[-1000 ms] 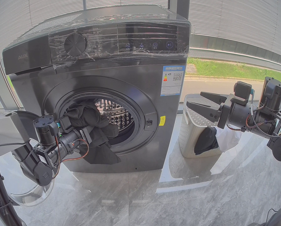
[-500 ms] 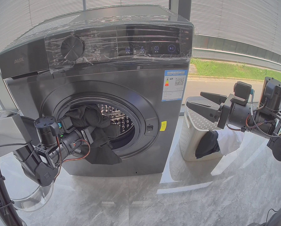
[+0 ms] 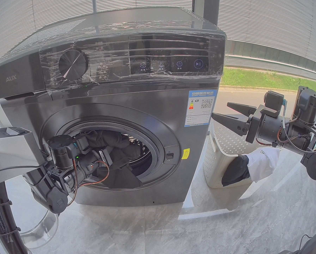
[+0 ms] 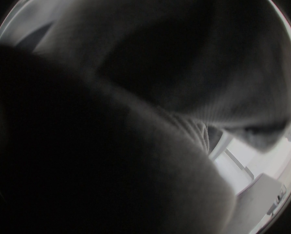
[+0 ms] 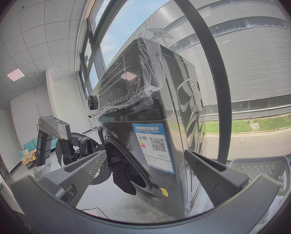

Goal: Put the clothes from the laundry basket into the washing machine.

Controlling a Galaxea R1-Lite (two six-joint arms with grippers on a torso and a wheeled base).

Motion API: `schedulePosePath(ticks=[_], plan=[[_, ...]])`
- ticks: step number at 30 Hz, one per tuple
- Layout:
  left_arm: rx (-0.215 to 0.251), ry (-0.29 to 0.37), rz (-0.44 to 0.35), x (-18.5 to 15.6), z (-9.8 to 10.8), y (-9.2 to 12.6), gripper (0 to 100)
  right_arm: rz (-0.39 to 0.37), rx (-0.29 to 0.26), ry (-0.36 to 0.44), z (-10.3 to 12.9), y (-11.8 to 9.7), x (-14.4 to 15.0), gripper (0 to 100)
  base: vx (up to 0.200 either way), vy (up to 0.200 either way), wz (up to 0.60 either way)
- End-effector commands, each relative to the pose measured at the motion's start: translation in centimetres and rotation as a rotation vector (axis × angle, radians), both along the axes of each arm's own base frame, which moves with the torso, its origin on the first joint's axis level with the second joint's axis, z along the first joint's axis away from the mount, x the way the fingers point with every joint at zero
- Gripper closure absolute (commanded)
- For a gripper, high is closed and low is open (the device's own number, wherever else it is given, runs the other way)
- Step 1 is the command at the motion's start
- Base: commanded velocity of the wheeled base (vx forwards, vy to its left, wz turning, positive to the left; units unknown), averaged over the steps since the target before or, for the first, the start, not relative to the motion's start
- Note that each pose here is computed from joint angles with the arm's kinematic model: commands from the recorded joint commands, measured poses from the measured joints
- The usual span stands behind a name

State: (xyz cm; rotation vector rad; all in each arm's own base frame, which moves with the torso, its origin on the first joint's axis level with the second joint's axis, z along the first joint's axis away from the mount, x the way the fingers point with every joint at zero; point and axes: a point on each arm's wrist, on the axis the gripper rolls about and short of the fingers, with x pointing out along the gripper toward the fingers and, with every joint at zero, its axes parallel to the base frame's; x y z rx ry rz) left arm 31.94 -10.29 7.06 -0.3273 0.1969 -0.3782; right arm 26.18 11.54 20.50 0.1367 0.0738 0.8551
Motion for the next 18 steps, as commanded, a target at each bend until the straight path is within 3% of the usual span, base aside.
schedulePosePath(ticks=[1, 4, 8, 12, 14, 18], plan=[[-0.048, 0.036, 0.087, 0.6, -0.9, -0.1, 100, -0.011, 0.001, -0.001, 0.1, -0.3, 0.1, 0, 0.000, 0.000, 0.00], [-0.088, 0.054, 0.135, 1.3, -1.5, -0.1, 100, -0.011, 0.001, -0.001, 0.1, -0.3, 0.2, 0, 0.000, 0.000, 0.00], [-0.116, 0.040, 0.130, 1.8, -2.0, -0.5, 100, -0.012, 0.001, -0.001, 0.1, -0.3, 0.2, 0, 0.000, 0.000, 0.00], [-0.134, -0.006, 0.116, 2.9, -2.1, -1.4, 100, -0.012, 0.003, -0.006, 0.2, -0.3, 0.2, 0, 0.000, 0.000, 0.00], [-0.152, -0.059, 0.123, 4.2, -1.4, -1.6, 100, -0.012, 0.003, -0.007, 0.2, -0.3, 0.2, 0, 0.000, 0.000, 0.00], [-0.139, -0.066, 0.136, 4.8, -1.8, -1.7, 100, -0.011, 0.003, -0.006, 0.2, -0.3, 0.3, 0, 0.000, 0.000, 0.00]])
